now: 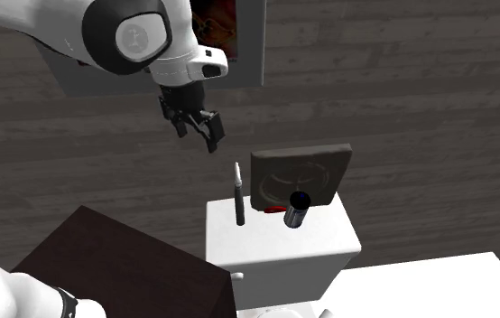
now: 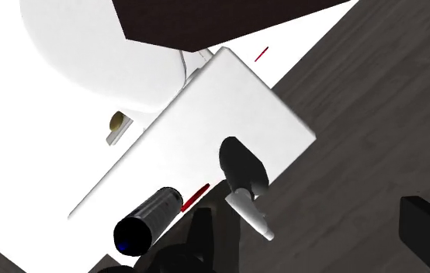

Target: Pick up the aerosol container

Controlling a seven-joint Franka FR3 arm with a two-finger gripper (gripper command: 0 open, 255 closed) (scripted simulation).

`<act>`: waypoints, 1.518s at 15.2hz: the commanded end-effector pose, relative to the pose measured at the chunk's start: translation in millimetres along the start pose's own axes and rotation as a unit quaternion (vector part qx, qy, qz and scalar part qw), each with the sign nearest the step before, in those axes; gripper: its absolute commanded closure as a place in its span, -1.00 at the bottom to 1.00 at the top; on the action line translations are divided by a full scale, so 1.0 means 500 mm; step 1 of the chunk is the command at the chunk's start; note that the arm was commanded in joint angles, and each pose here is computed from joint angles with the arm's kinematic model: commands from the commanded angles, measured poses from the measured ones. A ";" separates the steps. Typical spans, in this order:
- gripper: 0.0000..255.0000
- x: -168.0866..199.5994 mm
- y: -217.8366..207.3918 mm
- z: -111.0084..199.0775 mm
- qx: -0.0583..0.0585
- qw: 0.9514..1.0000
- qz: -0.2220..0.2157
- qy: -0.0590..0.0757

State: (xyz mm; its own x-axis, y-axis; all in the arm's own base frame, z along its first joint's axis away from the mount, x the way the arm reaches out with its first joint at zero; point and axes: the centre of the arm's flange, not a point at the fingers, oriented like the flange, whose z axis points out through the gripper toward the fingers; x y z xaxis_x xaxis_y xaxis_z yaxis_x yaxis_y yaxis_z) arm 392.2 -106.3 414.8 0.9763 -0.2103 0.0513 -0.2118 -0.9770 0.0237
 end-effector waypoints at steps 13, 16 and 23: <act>-1.00 0.149 0.199 0.257 -0.008 0.998 0.047 0.043; -1.00 0.182 0.243 0.310 -0.009 0.997 0.058 0.052; -1.00 0.259 0.350 0.430 -0.013 0.994 0.081 0.073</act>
State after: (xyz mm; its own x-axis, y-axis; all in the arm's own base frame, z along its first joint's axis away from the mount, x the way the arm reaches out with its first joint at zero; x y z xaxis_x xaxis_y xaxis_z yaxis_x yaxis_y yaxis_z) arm 488.4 -299.3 221.7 0.9163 -0.3502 0.1942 -0.3622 -0.9316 0.0291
